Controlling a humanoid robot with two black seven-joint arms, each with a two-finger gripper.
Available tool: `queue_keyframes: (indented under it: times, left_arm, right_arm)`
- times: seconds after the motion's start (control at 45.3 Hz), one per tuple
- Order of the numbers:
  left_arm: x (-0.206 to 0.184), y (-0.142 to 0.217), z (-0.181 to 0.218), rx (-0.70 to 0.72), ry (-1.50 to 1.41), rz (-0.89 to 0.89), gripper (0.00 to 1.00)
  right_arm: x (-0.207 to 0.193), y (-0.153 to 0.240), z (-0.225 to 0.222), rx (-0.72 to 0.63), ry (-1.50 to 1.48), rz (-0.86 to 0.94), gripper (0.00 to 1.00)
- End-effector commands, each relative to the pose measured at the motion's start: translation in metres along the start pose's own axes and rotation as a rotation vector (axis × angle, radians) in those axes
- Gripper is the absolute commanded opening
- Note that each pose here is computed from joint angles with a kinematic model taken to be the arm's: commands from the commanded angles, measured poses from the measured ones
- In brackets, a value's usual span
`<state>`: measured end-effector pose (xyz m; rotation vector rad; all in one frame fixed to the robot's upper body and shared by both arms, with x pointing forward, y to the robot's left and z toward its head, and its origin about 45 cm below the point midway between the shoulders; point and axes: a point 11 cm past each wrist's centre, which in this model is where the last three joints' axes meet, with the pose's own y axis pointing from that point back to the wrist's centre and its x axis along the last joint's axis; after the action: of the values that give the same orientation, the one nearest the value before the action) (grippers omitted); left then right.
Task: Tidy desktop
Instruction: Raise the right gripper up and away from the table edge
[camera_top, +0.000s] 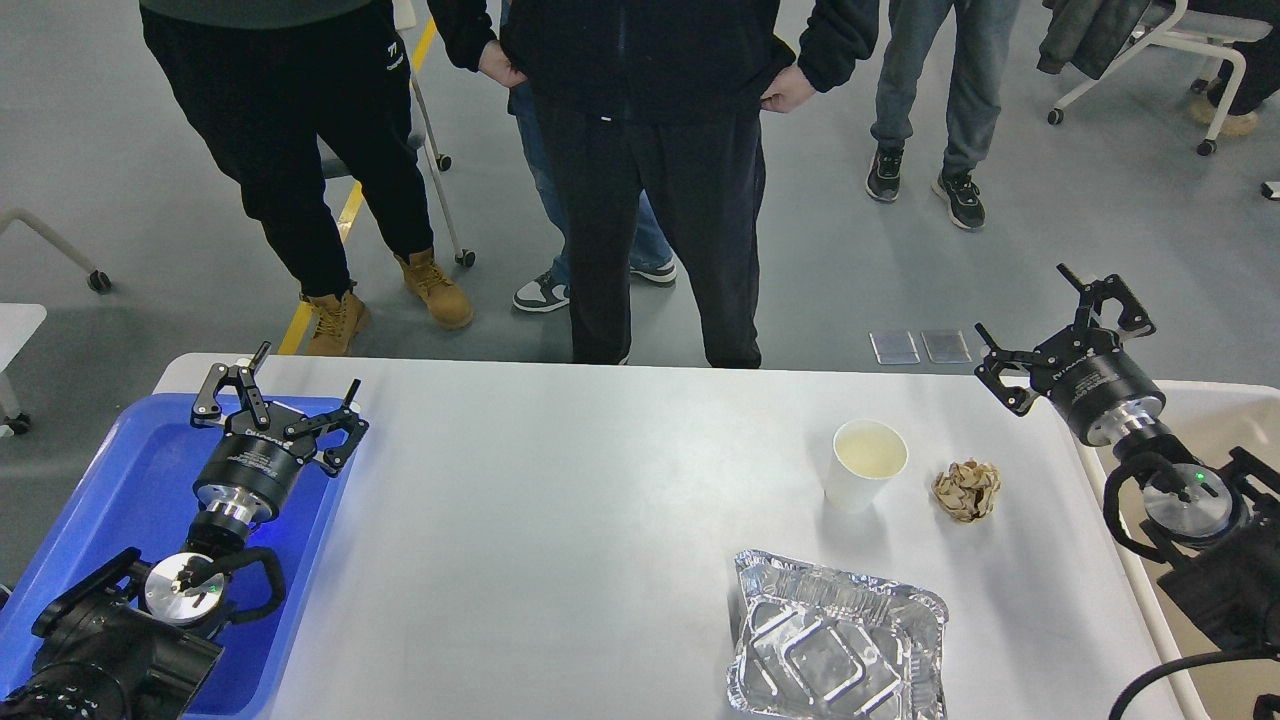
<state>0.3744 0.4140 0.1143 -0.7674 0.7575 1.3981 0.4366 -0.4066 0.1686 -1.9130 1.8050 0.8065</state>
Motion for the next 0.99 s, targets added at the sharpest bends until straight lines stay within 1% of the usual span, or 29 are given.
queue_keyframes:
  times: [0.0, 0.287, 0.53, 0.641, 0.773, 0.862, 0.972]
  left_arm:
    - [0.000, 0.000, 0.000, 0.001, 0.000, 0.000, 1.00]
    - [0.000, 0.000, 0.000, 0.001, -0.004, -0.001, 1.00]
    - [0.000, 0.000, 0.001, 0.001, -0.006, 0.001, 1.00]
    - [0.000, 0.000, 0.001, 0.000, -0.006, -0.001, 1.00]
    - [0.000, 0.000, 0.001, 0.000, -0.006, -0.001, 1.00]
    - [0.000, 0.000, 0.001, 0.000, -0.006, -0.001, 1.00]
    - [0.000, 0.000, 0.001, -0.001, -0.006, -0.001, 1.00]
  right_arm:
    - [0.000, 0.000, 0.000, -0.001, 0.000, 0.000, 1.00]
    - [-0.005, -0.001, 0.004, -0.019, 0.012, -0.017, 1.00]
    - [-0.014, -0.002, -0.013, -0.033, 0.079, -0.058, 1.00]
    - [-0.017, -0.003, -0.031, -0.034, 0.144, -0.069, 1.00]
    - [-0.029, 0.001, -0.068, -0.083, 0.284, -0.108, 1.00]
    - [-0.041, 0.006, -0.090, -0.123, 0.398, -0.132, 1.00]
    - [-0.065, 0.007, -0.120, -0.155, 0.538, -0.178, 1.00]
